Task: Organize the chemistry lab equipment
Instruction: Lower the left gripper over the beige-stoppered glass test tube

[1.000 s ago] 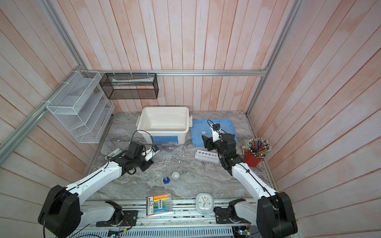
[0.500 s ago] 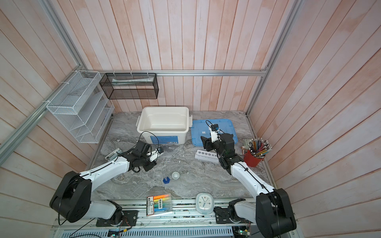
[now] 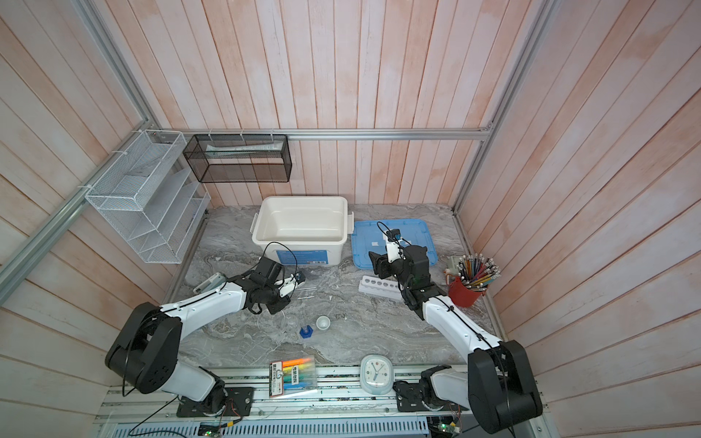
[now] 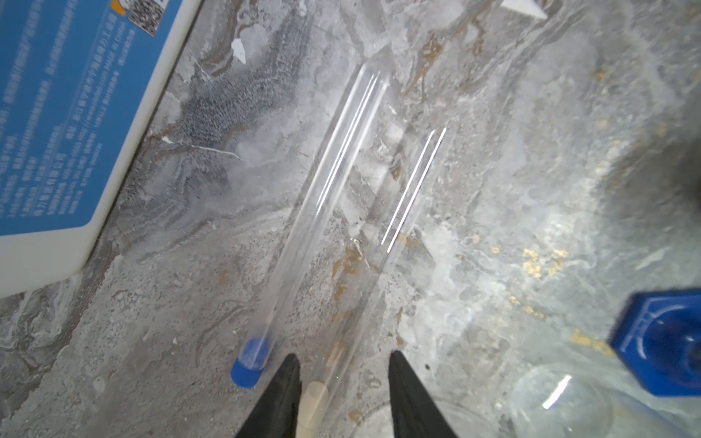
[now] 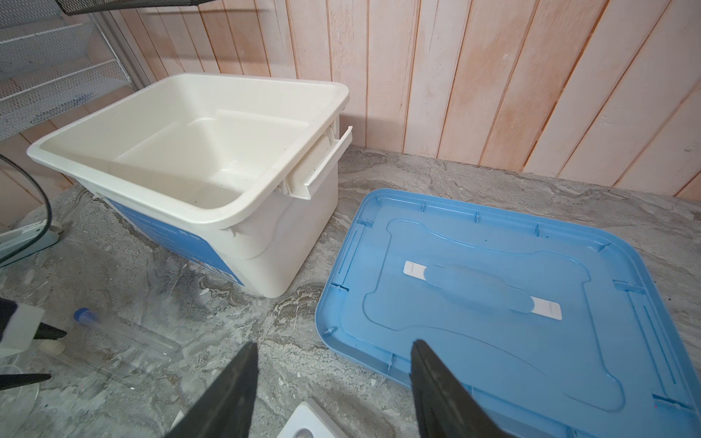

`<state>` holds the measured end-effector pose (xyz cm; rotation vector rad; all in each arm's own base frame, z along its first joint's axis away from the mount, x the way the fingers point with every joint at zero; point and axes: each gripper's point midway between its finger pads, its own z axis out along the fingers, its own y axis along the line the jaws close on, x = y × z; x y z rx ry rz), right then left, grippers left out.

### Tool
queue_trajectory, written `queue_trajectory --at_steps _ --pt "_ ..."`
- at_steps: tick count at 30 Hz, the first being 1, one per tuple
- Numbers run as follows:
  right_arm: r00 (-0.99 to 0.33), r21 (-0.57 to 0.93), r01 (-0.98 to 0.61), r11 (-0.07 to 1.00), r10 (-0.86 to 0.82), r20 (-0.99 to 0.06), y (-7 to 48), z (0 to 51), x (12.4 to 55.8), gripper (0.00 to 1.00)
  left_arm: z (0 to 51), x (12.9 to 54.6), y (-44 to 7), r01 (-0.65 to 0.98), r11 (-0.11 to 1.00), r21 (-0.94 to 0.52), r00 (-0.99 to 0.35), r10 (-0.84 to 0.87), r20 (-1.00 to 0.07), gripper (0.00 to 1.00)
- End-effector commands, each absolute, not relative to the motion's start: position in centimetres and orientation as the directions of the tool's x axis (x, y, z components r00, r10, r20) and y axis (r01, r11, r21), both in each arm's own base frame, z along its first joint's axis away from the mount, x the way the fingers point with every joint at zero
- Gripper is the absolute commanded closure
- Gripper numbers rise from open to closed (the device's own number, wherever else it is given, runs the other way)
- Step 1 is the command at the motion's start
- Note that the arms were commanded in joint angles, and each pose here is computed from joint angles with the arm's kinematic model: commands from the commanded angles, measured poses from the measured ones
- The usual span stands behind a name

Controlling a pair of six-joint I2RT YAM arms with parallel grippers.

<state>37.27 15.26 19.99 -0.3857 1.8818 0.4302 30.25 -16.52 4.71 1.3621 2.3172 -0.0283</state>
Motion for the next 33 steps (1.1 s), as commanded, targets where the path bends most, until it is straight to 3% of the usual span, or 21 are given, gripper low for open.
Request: queue_trajectory --at_steps 1,14,33 --pt "-0.336 0.107 -0.482 0.87 -0.07 -0.939 15.7 19.3 37.1 0.36 4.9 30.9 -16.7 0.838 0.499 0.221 -0.399 0.836 -0.376 0.59" --pt "-0.351 0.104 -0.482 0.87 -0.082 -0.933 15.8 18.4 37.5 0.36 3.2 31.3 -16.2 0.839 0.495 0.225 -0.418 0.852 -0.315 0.61" --pt "-0.364 0.095 -0.47 0.877 -0.095 -0.927 15.6 17.5 37.5 0.37 1.9 30.7 -16.7 0.862 0.471 0.185 -0.412 0.866 -0.283 0.75"
